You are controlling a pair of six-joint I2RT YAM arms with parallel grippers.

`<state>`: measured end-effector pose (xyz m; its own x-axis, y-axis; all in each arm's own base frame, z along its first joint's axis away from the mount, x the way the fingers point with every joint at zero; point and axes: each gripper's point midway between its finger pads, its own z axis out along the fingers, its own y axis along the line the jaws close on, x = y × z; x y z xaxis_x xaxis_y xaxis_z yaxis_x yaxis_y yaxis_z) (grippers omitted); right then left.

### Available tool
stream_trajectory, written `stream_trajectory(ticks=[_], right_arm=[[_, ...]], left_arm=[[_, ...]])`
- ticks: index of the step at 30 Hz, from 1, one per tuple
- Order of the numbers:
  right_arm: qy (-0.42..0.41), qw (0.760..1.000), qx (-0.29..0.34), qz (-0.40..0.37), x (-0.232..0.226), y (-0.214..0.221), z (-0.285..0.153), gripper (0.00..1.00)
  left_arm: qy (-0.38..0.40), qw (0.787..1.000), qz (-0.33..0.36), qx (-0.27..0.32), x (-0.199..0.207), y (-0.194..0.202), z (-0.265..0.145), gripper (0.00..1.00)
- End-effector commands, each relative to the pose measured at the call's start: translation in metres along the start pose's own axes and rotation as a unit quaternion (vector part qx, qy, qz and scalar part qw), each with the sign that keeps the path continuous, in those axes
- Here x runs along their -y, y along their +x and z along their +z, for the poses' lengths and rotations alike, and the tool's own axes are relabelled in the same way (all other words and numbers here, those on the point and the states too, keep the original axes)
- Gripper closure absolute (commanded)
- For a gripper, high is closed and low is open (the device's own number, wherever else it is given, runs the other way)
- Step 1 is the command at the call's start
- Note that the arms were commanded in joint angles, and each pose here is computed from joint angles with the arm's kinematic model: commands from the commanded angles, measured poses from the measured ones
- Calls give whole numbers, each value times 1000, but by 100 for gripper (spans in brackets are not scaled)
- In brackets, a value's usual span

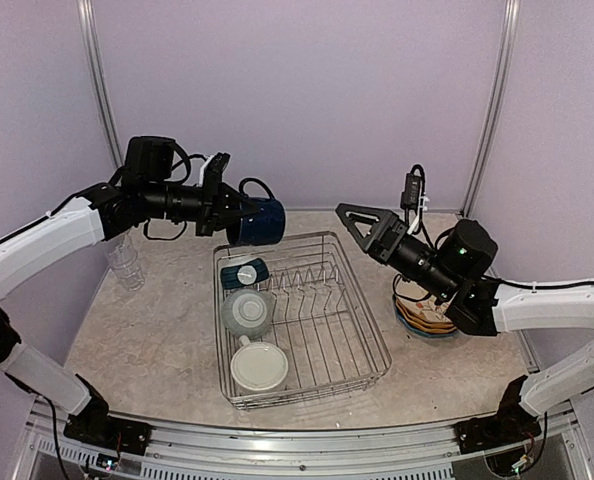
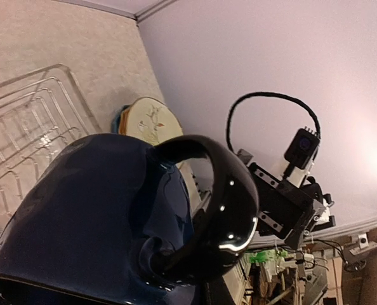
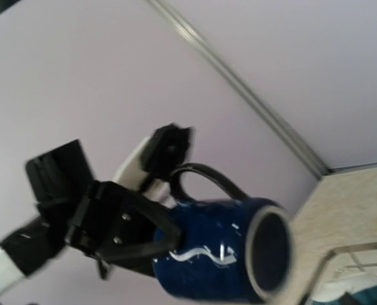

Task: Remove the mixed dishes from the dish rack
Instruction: Pass from the right arm to the left, then place the cup at the center of the board.

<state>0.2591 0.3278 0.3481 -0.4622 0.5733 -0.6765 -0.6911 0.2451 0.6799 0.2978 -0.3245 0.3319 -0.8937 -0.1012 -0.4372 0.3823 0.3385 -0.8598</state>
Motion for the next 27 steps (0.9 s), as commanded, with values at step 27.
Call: stream_trajectory(ticks=[27], right_arm=[[93,990,-92,-56,34,35,6,0]], left_arm=[[-515,849,-114,-24,-263,-96,-124,100]])
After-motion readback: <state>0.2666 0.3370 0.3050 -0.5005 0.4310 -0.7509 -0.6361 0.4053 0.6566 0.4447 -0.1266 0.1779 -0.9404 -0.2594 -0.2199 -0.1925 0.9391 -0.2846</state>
